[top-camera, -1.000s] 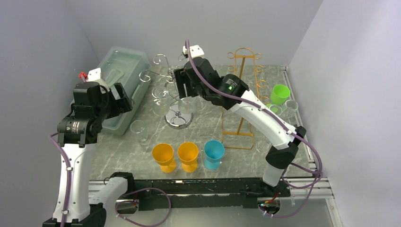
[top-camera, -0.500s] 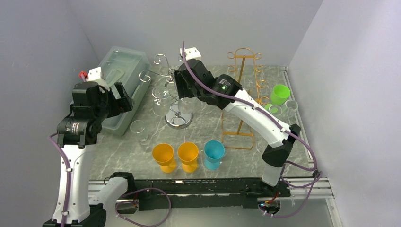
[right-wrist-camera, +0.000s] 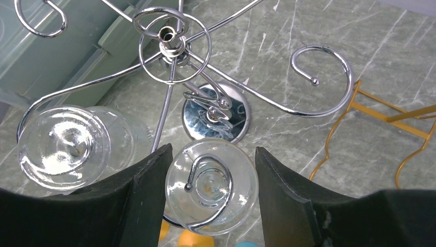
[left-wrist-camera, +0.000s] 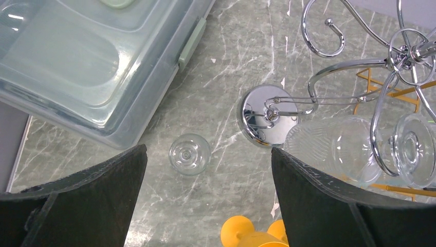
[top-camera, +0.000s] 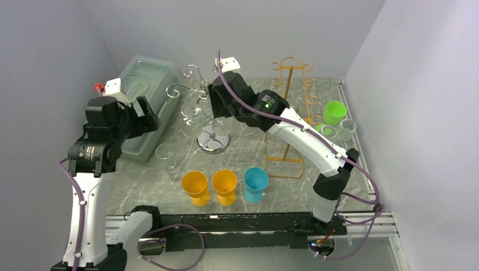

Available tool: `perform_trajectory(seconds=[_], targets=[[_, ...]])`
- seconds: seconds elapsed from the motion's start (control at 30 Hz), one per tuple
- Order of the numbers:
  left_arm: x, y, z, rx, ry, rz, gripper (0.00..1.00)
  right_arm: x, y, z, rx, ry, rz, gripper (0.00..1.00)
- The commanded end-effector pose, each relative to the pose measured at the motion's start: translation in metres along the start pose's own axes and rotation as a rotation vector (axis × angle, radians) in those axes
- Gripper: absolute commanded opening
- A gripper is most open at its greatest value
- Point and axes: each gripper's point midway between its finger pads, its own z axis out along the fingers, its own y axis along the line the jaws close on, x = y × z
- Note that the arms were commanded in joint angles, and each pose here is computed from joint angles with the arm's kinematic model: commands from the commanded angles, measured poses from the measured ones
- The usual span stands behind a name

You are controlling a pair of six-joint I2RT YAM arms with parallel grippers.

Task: Take the wine glass off the wine glass rack
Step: Pick up the wine glass from the wine rack.

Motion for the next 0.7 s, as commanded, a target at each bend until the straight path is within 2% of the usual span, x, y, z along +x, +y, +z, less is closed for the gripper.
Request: perform_trajectory(seconds=[0.0, 0.67], targets=[[-0.013, -0.006, -0.003, 0.036, -0.056, 0.013, 0.95, -0.035, -0.004, -0.034, -0.018, -0.114, 0.048, 0.37], [-0.011, -0.008, 0.001, 0.046, -0.046, 0.011, 0.95, -0.039, 0.013, -0.042, -0.078, -0.146, 0.020, 0.35]])
